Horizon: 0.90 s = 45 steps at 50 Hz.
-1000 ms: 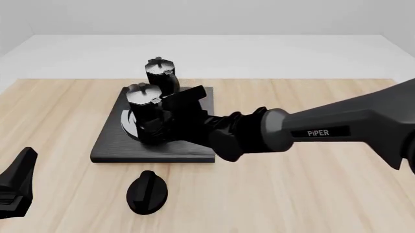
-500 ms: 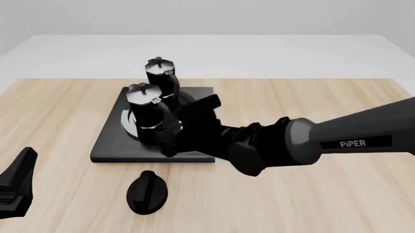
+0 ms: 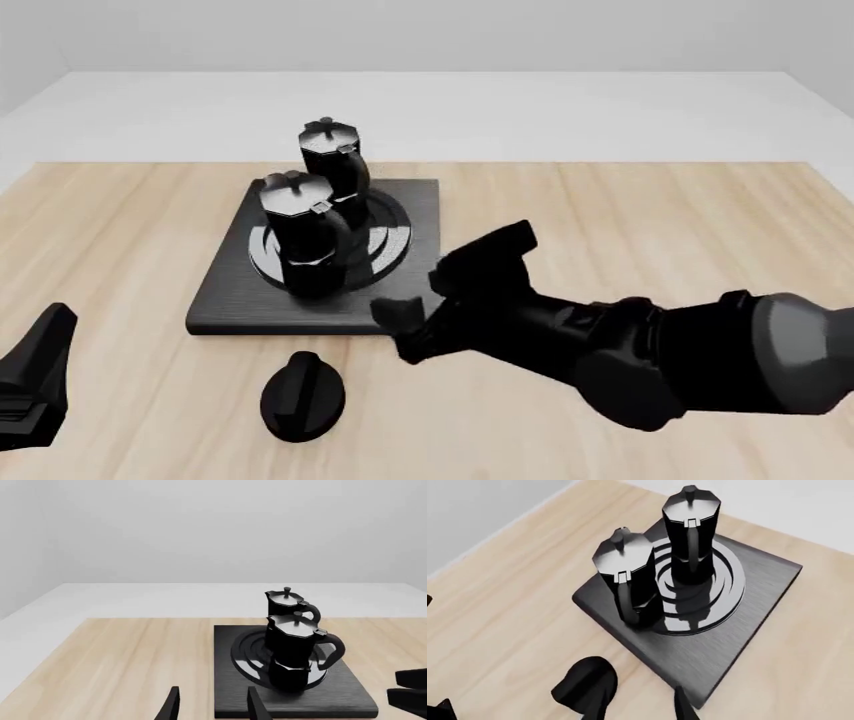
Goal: Put both moka pots on the stove.
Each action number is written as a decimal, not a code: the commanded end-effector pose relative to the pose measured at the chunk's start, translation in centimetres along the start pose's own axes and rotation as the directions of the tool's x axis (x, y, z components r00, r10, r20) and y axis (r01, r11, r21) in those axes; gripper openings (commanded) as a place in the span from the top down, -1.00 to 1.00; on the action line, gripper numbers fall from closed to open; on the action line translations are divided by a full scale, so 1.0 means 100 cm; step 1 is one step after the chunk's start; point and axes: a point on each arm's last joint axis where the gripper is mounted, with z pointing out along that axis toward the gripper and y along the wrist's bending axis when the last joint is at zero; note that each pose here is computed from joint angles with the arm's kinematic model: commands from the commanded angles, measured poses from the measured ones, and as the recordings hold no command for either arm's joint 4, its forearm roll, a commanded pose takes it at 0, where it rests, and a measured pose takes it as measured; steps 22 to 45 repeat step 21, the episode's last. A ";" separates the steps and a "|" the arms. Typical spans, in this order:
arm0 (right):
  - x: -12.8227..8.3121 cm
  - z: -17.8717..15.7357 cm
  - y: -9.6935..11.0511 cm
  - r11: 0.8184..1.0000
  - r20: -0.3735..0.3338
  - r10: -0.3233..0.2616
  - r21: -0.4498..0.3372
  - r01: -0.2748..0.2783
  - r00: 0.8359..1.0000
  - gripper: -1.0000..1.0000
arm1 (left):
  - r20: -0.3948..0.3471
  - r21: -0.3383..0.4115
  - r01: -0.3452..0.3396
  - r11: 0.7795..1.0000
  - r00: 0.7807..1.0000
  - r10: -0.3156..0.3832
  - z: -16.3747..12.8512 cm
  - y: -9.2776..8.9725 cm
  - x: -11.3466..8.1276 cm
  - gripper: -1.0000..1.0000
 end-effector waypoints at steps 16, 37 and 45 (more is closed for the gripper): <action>0.040 -0.125 -0.033 0.994 0.116 0.036 0.101 -0.048 0.993 -1.00 | 0.000 0.000 0.000 1.000 1.000 0.000 0.000 0.000 0.000 -1.00; 0.049 -0.142 -0.036 0.991 0.133 0.034 0.125 -0.051 0.991 -1.00 | 0.000 0.000 0.000 1.000 1.000 0.000 0.000 0.000 0.000 -1.00; 0.049 -0.142 -0.036 0.991 0.133 0.034 0.125 -0.051 0.991 -1.00 | 0.000 0.000 0.000 1.000 1.000 0.000 0.000 0.000 0.000 -1.00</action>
